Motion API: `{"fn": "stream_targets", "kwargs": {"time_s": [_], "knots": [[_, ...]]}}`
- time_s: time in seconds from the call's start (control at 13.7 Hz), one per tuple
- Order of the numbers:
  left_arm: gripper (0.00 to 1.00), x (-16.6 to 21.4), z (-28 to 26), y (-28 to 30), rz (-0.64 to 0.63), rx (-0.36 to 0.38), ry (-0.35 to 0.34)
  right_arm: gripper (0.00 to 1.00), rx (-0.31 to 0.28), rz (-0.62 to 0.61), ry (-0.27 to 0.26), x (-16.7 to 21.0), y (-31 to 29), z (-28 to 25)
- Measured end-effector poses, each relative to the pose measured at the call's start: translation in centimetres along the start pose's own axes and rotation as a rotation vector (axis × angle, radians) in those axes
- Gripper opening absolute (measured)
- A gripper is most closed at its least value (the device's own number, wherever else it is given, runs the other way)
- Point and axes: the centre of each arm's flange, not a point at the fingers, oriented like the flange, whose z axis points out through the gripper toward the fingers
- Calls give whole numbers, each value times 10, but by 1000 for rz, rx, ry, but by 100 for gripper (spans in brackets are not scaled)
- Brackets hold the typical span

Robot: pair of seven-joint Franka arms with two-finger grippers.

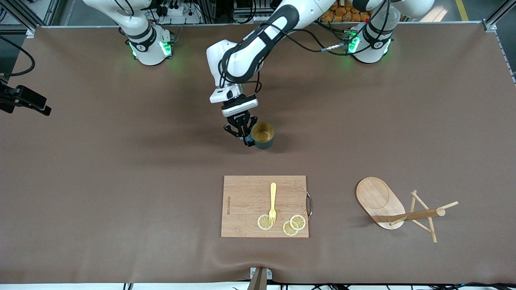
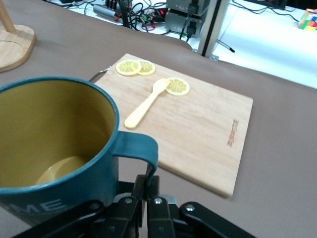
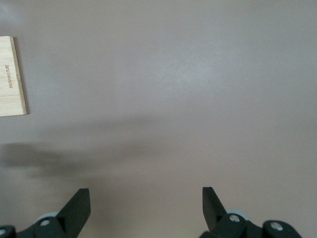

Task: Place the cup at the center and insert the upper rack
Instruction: 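Lift the mug with the left gripper toward the wooden mug stand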

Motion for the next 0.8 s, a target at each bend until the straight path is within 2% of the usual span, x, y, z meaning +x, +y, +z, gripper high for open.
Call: {"fn": "stream_targets", "kwargs": {"time_s": [0.44, 0.58, 0.8], "knots": [[5, 131, -12, 0, -110, 44, -131, 100, 0, 0, 0, 0, 0, 0], [5, 157, -6, -6, -154, 64, -167, 100, 0, 0, 0, 0, 0, 0], [5, 171, 5, -11, -202, 87, -205, 100, 0, 0, 0, 0, 0, 0]]}}
